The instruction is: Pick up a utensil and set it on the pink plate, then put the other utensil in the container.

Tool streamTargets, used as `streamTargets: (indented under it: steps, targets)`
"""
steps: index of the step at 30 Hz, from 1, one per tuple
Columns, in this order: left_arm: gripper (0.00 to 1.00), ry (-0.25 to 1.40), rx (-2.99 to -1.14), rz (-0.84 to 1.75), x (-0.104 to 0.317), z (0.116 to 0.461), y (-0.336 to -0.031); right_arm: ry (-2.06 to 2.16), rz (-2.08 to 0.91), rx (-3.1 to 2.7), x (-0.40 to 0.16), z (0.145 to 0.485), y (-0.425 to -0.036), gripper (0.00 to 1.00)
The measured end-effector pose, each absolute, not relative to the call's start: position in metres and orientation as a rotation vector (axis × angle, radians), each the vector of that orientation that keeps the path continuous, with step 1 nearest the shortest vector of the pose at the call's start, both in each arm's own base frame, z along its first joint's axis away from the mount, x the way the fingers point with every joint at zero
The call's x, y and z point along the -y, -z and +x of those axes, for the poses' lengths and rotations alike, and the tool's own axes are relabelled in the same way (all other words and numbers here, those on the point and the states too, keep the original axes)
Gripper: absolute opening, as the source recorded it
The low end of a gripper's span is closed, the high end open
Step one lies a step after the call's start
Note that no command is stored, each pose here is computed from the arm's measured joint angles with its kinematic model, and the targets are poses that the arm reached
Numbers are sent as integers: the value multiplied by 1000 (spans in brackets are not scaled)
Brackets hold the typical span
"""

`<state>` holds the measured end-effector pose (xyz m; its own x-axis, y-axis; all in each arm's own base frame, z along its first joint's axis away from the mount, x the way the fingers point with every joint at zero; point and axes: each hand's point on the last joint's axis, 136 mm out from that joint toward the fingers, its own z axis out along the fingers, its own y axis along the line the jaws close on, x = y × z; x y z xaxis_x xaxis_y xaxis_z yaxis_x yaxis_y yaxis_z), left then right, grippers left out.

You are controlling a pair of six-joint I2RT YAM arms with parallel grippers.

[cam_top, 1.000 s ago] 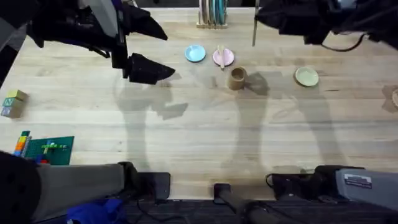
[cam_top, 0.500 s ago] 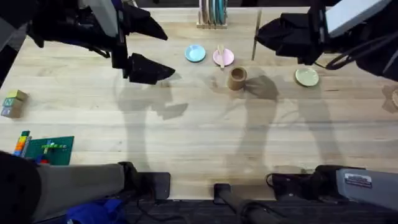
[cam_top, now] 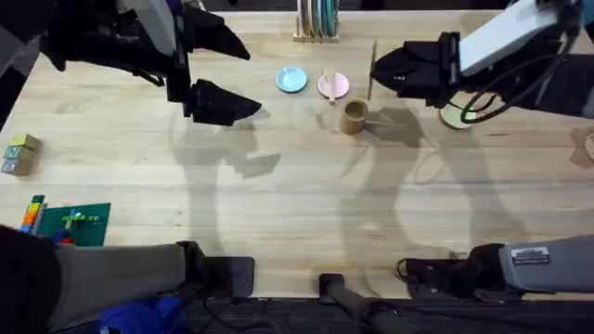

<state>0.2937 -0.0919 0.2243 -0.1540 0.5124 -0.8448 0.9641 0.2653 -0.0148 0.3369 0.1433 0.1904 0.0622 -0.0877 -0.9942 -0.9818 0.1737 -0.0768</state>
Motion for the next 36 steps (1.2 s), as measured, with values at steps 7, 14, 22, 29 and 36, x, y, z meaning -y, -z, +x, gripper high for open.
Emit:
streamTargets:
  steps: [7,14,22,29,36]
  targets:
    - [996,760,-1785,1349,92,294,-224,-955,-1198,-1265,-143,343,-170,32]
    - [996,759,-1785,1349,92,294,-224,-928,-1231,-1224,-146,349,-155,32]
    - [995,760,-1785,1349,92,294,-224,-976,-1241,-1235,-157,349,-133,32]
    - [995,760,-1785,1349,92,294,-224,-986,-1227,-1289,-157,352,-116,32]
    - [996,759,-1785,1349,92,294,-224,-955,-1217,-1354,-156,355,-105,32]
